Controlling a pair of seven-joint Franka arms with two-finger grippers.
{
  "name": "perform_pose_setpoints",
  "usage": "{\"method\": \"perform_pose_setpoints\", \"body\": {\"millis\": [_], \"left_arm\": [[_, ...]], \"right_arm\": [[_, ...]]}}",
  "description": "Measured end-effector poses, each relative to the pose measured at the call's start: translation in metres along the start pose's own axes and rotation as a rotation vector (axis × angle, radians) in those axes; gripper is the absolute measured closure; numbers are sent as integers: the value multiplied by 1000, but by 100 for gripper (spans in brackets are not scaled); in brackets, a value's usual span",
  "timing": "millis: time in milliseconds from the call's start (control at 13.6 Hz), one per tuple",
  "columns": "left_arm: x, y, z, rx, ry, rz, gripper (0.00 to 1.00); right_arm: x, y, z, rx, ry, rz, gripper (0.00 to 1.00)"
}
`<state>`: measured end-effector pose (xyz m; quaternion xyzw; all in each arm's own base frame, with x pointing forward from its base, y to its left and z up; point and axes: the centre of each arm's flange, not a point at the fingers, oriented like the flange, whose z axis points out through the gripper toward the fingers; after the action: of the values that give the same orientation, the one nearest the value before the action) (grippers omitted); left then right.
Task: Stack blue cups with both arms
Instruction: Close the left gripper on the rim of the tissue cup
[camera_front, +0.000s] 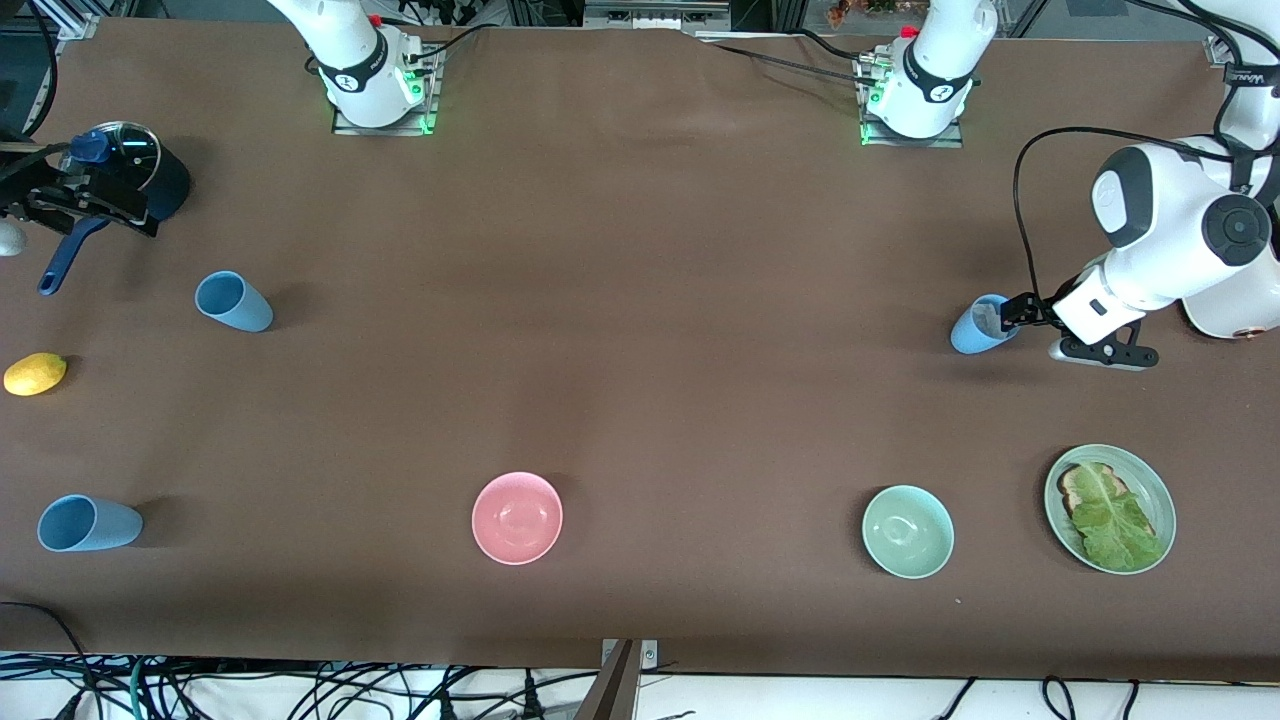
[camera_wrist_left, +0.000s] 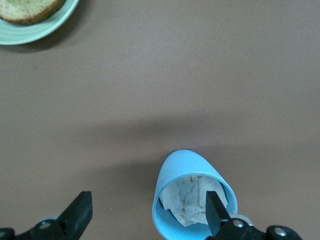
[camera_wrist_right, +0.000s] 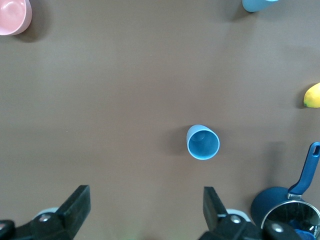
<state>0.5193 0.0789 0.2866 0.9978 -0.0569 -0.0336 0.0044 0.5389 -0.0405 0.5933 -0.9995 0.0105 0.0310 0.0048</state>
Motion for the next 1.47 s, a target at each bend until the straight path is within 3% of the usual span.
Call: {"method": "perform_pose_setpoints", "body": {"millis": [810,1473], "left_arm": [[-34,5,22,28,104,46,0],[-45,1,51,25,135,22,0]], "right_arm": [[0,0,0,0,0,1,0],[0,2,0,0,0,3,0]]}}
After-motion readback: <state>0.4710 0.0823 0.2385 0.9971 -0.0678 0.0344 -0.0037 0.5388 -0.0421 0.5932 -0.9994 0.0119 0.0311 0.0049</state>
